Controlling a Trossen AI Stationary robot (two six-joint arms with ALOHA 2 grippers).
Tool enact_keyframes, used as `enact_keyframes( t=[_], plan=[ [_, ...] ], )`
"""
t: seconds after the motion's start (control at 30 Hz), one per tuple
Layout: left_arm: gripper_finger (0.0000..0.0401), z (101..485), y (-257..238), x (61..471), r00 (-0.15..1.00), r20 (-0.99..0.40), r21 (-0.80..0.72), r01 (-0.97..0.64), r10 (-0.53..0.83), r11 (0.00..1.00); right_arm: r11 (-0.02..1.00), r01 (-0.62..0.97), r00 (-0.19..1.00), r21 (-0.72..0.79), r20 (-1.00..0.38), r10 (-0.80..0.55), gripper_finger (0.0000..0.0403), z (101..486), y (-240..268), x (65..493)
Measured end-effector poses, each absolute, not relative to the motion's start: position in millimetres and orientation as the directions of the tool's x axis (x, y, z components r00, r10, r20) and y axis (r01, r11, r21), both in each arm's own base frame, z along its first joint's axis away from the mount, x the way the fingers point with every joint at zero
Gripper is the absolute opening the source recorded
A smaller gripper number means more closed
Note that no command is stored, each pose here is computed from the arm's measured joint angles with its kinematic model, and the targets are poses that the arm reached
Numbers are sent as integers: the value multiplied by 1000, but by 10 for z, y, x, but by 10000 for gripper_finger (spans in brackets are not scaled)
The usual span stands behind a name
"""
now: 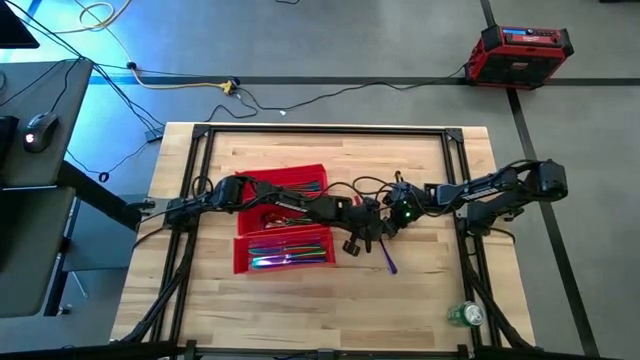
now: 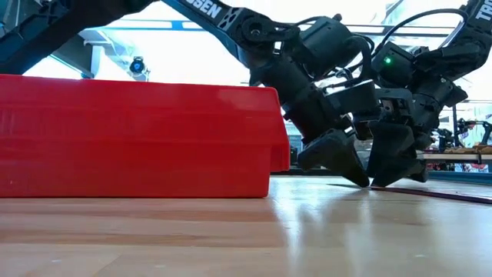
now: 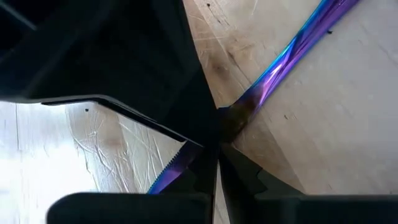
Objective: Sort silverware
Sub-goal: Put the purple table knife into the bottom red bin
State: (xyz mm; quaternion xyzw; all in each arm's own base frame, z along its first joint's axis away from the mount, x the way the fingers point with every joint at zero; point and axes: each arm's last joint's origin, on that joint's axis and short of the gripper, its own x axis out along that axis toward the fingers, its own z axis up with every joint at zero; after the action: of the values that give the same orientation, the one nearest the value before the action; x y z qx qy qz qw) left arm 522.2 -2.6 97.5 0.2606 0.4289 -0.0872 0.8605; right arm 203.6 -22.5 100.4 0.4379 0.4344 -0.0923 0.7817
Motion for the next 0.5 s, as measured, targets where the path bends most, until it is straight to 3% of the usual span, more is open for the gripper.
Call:
enact_keyframes(
  t=[0.33, 0.5],
  plan=[
    [0, 1179, -48, 5143, 572, -809, 404, 372, 136, 836, 591, 541, 590, 598, -771, 240, 138, 1009, -251, 2038],
    [0, 1165, -37, 5098, 530, -836, 417, 449, 139, 790, 622, 512, 576, 593, -774, 264, 138, 1004, -242, 2028]
  ],
)
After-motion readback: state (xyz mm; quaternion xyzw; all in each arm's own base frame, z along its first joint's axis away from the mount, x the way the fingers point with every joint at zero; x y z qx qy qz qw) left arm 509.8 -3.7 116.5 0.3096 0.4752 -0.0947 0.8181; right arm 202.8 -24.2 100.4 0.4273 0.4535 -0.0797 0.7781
